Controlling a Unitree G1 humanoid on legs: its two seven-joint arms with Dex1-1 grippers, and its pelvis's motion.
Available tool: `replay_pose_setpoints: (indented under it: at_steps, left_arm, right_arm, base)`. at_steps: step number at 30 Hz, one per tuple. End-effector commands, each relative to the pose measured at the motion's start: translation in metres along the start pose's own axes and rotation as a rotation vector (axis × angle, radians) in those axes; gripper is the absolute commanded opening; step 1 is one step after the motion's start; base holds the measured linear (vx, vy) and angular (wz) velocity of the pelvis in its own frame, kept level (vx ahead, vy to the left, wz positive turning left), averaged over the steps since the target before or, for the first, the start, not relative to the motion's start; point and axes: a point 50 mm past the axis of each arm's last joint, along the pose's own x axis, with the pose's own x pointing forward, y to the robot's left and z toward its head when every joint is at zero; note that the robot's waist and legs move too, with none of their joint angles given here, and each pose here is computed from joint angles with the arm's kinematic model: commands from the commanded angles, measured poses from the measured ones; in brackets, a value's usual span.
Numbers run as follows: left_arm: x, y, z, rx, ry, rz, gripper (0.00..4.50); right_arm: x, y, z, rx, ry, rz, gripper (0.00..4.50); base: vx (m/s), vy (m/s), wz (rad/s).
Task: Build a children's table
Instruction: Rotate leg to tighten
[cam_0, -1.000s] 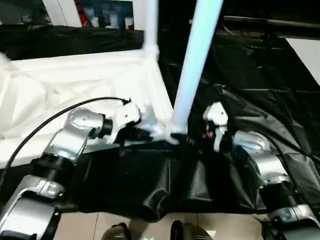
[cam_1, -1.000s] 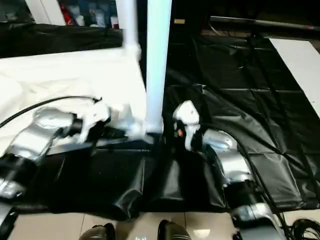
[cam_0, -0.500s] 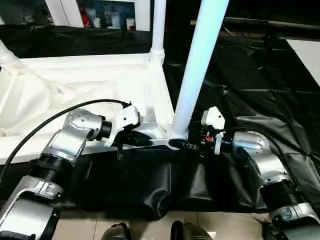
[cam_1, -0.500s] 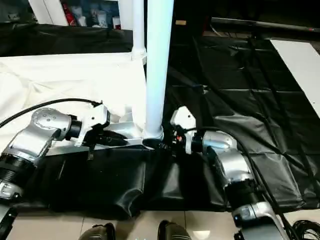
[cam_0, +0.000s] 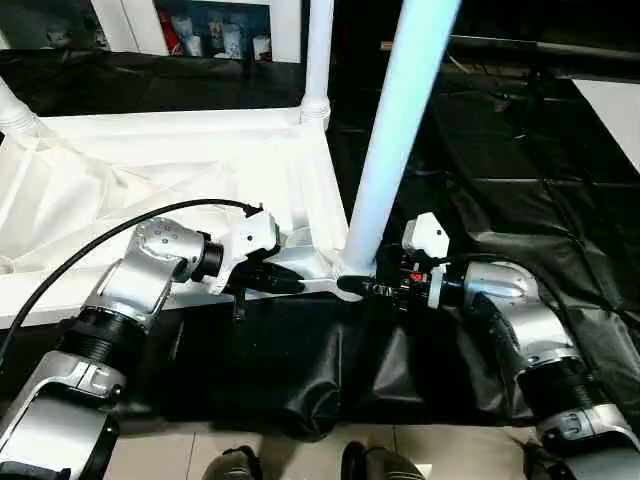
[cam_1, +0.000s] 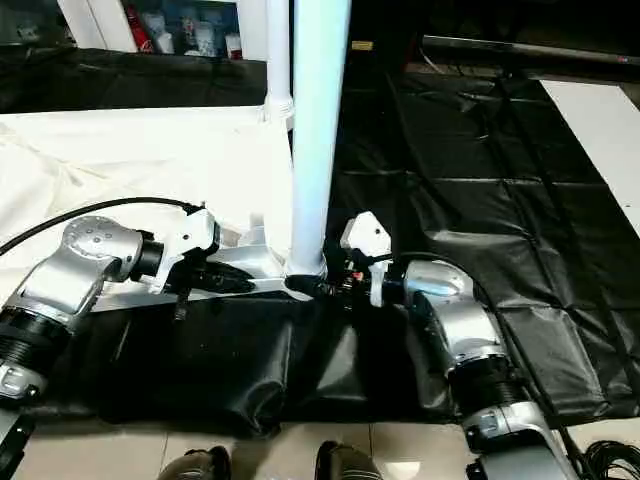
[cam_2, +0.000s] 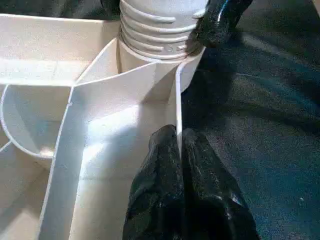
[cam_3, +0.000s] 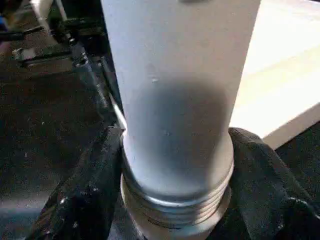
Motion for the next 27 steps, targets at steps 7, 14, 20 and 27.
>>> replay_pose_setpoints:
  at_steps: [7, 14, 20, 27]
  left_arm:
    - [0.03, 0.009, -0.01, -0.121, 0.05, 0.173, 0.0]
    - [0.054, 0.022, 0.003, -0.159, 0.038, 0.33, 0.0]
    - [0.061, 0.024, 0.008, -0.153, 0.033, 0.342, 0.0]
    - [0.059, 0.021, 0.003, -0.136, 0.042, 0.316, 0.0]
  right_arm:
    - [0.03, 0.001, -0.021, 0.196, -0.005, -0.401, 2.72]
    - [0.066, -0.001, -0.028, 0.376, 0.05, -0.785, 2.72]
    - [0.091, 0.01, -0.019, 0.37, 0.029, -0.736, 2.72]
    - [0.088, 0.012, -0.007, 0.32, -0.053, -0.639, 3.64]
  base:
    - [0.0, 0.0, 0.0]
    - [0.0, 0.0, 0.0]
    - [0.0, 0.0, 0.0]
    - [0.0, 0.0, 0.0]
